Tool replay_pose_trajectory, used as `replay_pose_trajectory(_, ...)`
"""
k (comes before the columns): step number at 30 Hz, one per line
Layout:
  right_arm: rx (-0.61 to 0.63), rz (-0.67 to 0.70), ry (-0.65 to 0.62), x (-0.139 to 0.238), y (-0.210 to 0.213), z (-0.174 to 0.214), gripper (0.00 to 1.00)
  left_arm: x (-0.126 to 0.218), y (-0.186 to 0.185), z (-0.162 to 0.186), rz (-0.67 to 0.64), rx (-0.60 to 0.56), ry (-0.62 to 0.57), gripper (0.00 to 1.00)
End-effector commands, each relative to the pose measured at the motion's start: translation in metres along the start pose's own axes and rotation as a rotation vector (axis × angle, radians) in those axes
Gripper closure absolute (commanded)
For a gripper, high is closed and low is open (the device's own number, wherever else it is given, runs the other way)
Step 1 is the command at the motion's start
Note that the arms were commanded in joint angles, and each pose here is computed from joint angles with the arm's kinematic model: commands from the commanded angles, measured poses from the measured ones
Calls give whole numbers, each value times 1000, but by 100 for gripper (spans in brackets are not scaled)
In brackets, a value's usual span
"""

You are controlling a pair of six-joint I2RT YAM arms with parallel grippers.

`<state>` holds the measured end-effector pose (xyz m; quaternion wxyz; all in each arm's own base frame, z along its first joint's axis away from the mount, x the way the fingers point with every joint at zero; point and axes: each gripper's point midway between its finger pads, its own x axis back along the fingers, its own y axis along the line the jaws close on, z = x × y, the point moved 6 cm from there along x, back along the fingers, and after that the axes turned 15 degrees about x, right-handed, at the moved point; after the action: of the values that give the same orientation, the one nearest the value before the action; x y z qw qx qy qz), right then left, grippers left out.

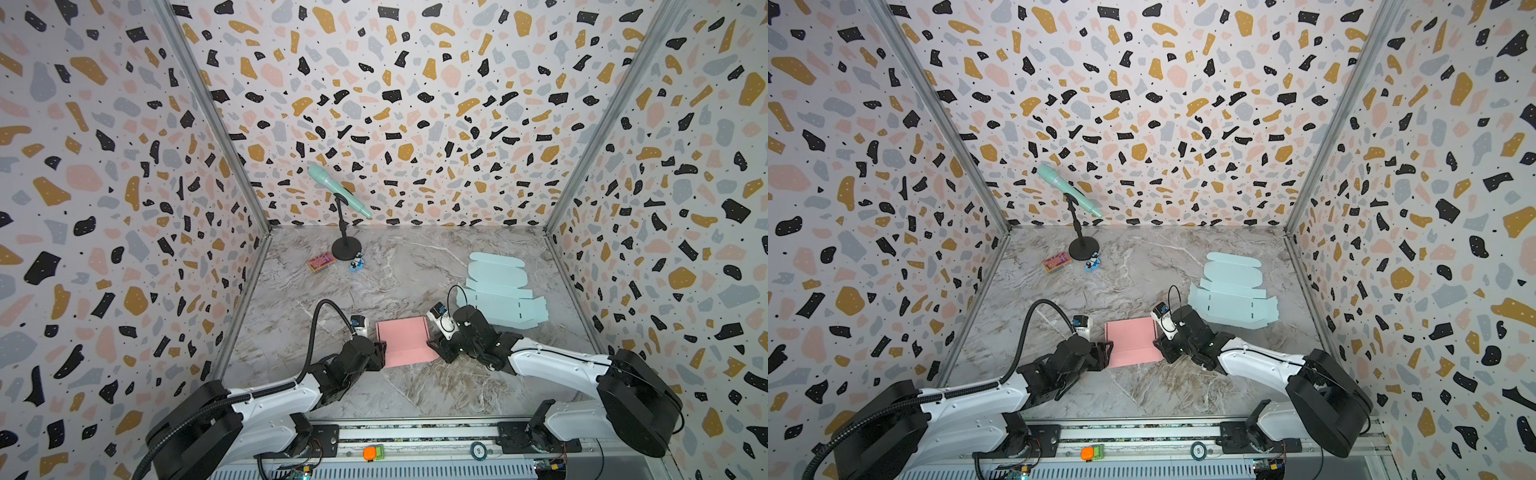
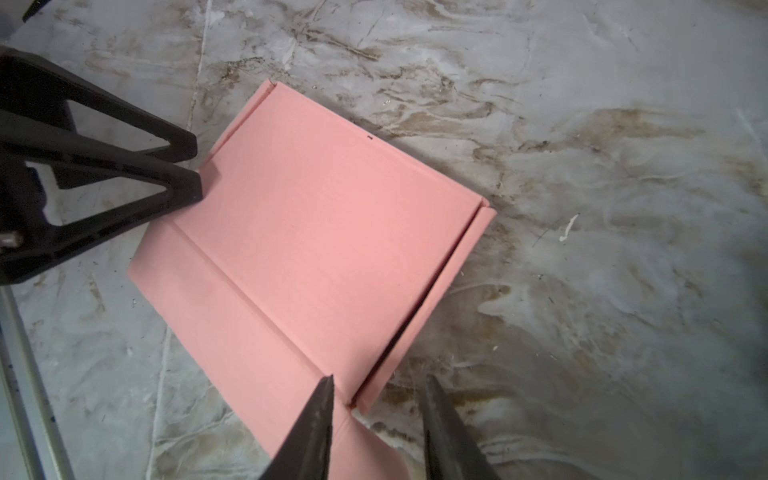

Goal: Fold the paper box

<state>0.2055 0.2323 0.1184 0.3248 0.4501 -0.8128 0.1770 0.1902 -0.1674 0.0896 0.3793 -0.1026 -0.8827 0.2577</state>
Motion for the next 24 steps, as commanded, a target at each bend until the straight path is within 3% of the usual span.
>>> replay_pose_trajectory(1,-12,11,9,0,0,3,63,0,2,1,18,16,-4,39)
replay_pose_trajectory(12,-29,43,58,-4,-4,10,63,-2,9,6,7,22,-4,42)
replay_pose_trajectory(24,-48,66,13,14,-3,1,63,5,0,-3,29,16,-25,39)
